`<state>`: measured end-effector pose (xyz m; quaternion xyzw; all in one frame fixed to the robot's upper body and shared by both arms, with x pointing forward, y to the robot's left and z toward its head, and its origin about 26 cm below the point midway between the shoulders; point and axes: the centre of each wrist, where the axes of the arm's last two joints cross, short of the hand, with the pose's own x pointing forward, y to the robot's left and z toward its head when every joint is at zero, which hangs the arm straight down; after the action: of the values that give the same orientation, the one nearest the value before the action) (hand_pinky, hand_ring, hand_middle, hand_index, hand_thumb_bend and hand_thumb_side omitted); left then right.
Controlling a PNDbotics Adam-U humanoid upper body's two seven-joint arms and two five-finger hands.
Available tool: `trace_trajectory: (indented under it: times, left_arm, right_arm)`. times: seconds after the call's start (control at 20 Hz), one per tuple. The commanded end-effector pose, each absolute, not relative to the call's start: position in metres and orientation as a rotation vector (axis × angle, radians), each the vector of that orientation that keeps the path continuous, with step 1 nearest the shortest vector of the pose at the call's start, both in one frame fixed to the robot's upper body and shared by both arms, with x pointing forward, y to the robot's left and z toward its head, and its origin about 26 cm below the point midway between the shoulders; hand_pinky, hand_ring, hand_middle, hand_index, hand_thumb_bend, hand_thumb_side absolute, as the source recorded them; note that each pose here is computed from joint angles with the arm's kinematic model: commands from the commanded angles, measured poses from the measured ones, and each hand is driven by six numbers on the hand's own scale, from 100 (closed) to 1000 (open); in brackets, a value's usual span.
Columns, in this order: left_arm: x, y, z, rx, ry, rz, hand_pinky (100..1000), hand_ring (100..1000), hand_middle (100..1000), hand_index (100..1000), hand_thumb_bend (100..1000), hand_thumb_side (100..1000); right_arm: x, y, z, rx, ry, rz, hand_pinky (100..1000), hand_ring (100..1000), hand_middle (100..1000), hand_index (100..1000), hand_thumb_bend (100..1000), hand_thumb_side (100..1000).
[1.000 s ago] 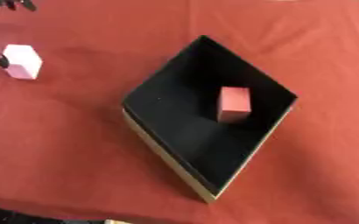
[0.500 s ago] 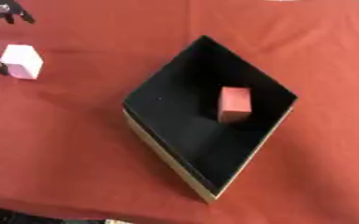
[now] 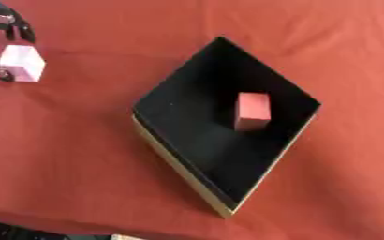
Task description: Pick up objects on the table and place them in the box.
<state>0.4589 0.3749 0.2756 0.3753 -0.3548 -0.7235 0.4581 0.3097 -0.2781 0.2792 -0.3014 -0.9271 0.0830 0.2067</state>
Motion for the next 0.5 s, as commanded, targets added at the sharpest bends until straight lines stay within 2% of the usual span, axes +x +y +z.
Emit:
trace_trajectory:
  times: [0.05,0.25,0.5]
  left_arm:
    - [0.457,0.379,0.29,0.956,-0.902,-1.781,422,579,584,667,564,100]
    - [0.455,0.375,0.296,0.963,-0.945,-1.774,393,566,574,658,519,100]
    - [0.448,0.36,0.319,0.985,-1.065,-1.763,374,555,570,658,466,100]
  right_arm:
    - [0.306,-0.28,0.288,-0.86,-2.61,0.23,815,638,529,798,100,668]
    - [0.306,-0.281,0.288,-0.864,-2.608,0.229,816,637,529,798,100,663]
    - [0.306,-0.281,0.287,-0.866,-2.606,0.228,816,637,528,798,100,664]
